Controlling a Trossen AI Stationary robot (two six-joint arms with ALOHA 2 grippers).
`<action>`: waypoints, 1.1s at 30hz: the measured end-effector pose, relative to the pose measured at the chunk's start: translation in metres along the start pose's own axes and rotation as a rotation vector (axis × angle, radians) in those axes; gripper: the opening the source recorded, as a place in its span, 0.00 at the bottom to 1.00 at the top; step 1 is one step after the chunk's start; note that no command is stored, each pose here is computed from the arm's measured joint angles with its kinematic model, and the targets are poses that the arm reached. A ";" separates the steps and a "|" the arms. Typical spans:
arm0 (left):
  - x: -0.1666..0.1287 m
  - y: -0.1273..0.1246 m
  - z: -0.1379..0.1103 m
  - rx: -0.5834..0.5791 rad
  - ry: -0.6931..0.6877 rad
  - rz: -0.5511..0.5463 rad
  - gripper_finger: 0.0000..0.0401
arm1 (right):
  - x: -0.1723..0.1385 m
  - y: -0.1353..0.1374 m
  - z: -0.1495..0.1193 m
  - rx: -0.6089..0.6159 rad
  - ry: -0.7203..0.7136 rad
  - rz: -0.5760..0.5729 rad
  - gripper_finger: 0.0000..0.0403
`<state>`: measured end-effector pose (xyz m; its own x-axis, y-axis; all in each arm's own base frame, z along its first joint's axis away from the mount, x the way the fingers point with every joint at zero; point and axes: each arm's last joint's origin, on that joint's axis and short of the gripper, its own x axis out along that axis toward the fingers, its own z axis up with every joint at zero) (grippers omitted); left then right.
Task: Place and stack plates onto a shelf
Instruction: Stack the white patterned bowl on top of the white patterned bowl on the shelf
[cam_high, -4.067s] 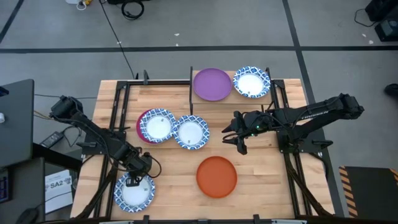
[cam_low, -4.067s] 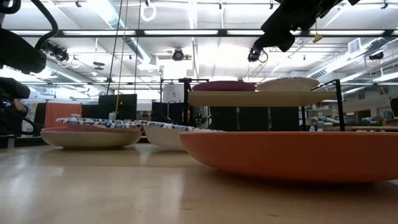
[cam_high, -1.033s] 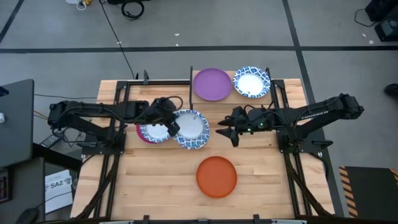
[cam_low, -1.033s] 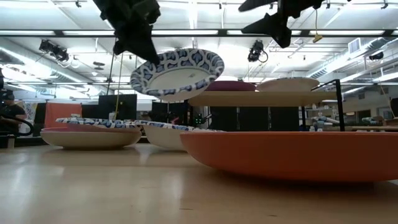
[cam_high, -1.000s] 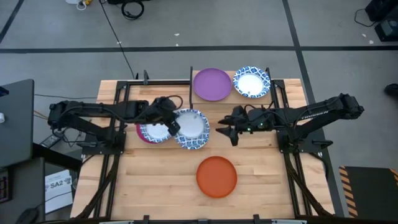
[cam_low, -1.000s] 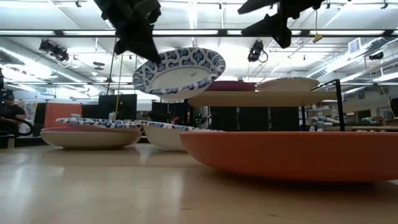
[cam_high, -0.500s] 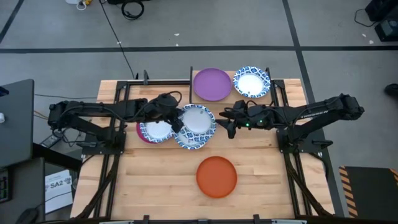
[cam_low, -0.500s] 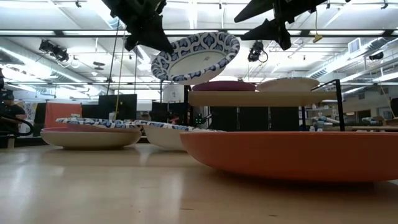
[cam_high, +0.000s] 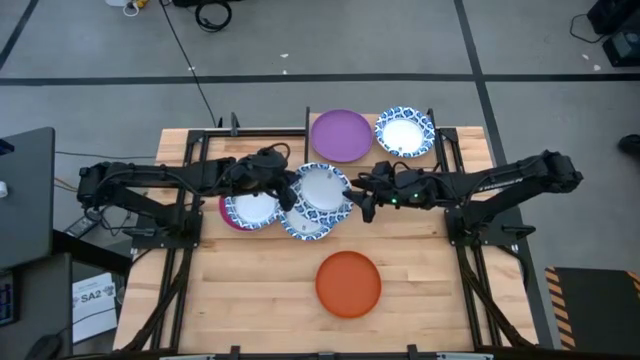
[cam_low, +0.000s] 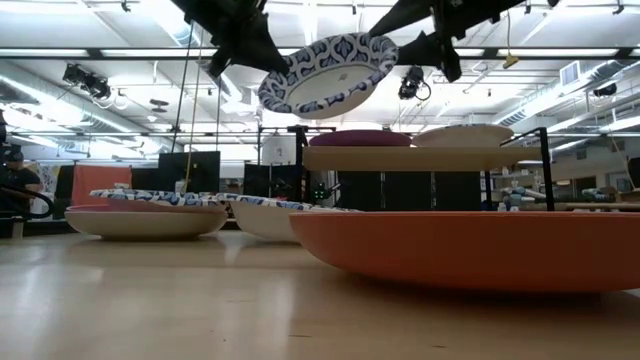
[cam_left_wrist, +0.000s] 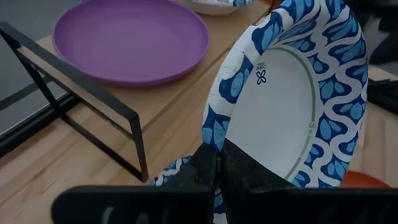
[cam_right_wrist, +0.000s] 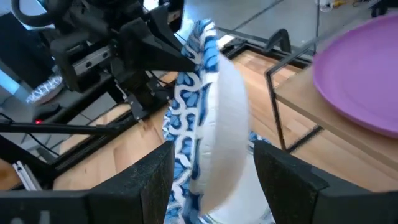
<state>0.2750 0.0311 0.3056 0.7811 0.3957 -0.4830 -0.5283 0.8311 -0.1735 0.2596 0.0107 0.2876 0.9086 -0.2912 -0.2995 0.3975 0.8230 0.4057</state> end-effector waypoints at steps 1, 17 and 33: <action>0.000 0.000 0.001 -0.002 -0.004 -0.002 0.03 | 0.002 0.000 -0.001 -0.011 0.002 -0.001 0.56; 0.000 0.000 0.000 0.022 -0.005 0.006 0.03 | 0.005 0.003 0.001 -0.026 -0.030 0.017 0.33; 0.000 0.000 0.000 0.023 -0.004 0.006 0.03 | 0.005 0.002 0.001 -0.028 -0.031 0.013 0.16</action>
<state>0.2751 0.0313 0.3058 0.7794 0.4024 -0.4802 -0.5251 0.8376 -0.1505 0.2652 0.0110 0.2875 0.9175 -0.2946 -0.2673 0.3820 0.8400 0.3854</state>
